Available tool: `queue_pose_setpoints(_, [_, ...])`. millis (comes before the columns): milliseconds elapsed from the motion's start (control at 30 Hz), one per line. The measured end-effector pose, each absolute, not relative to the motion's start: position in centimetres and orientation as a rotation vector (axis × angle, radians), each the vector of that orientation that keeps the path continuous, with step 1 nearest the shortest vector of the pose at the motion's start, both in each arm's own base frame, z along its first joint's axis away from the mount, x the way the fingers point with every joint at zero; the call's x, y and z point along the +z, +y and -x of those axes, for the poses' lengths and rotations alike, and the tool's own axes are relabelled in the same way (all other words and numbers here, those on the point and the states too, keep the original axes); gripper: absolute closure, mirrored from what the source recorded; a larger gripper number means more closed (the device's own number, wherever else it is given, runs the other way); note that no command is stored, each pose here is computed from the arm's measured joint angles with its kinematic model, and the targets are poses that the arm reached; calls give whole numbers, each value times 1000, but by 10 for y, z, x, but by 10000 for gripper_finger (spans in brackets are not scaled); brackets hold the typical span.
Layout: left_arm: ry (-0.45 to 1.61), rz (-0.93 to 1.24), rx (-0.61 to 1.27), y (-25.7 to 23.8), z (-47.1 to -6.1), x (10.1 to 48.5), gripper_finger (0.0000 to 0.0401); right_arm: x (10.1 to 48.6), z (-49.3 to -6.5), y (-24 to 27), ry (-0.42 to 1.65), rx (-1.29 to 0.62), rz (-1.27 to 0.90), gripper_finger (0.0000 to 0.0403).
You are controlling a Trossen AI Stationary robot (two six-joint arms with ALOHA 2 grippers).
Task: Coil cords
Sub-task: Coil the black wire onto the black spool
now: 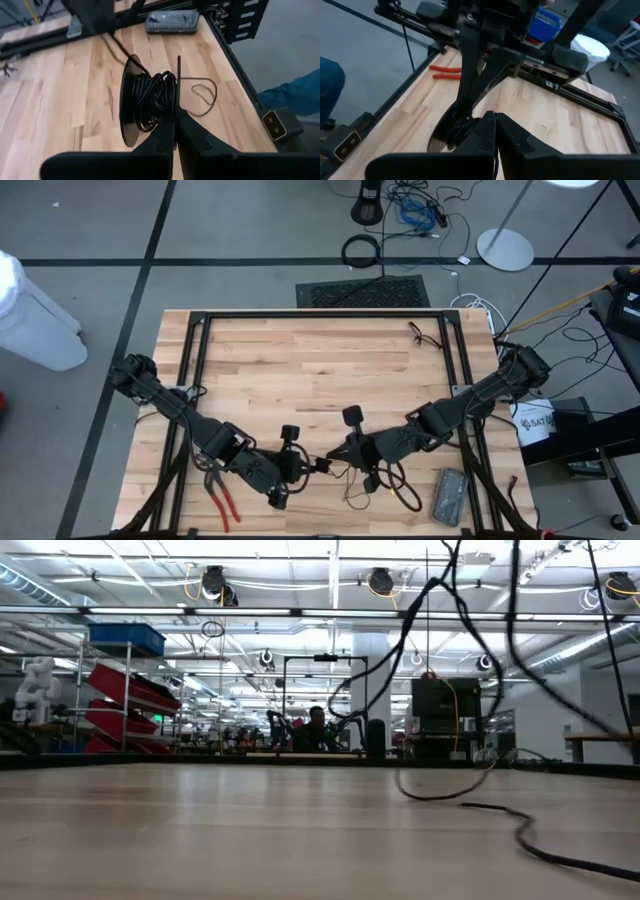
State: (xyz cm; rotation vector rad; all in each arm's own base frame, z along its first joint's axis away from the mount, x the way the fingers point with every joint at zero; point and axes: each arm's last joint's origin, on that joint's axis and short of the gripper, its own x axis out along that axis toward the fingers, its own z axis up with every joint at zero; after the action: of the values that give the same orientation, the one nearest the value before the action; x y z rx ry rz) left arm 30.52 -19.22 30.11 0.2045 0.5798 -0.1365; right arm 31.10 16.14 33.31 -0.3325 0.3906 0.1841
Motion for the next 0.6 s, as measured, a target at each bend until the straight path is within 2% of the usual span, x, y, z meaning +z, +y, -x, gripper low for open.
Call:
queue_pose_setpoints(333, [523,-325,-212,-197,-311,301,391,328,-324,154,382,323,296,403])
queue_pose_setpoints(600, [502,-423,-243,-198,-311,302,391,320,-333,148,401,341,311,403])
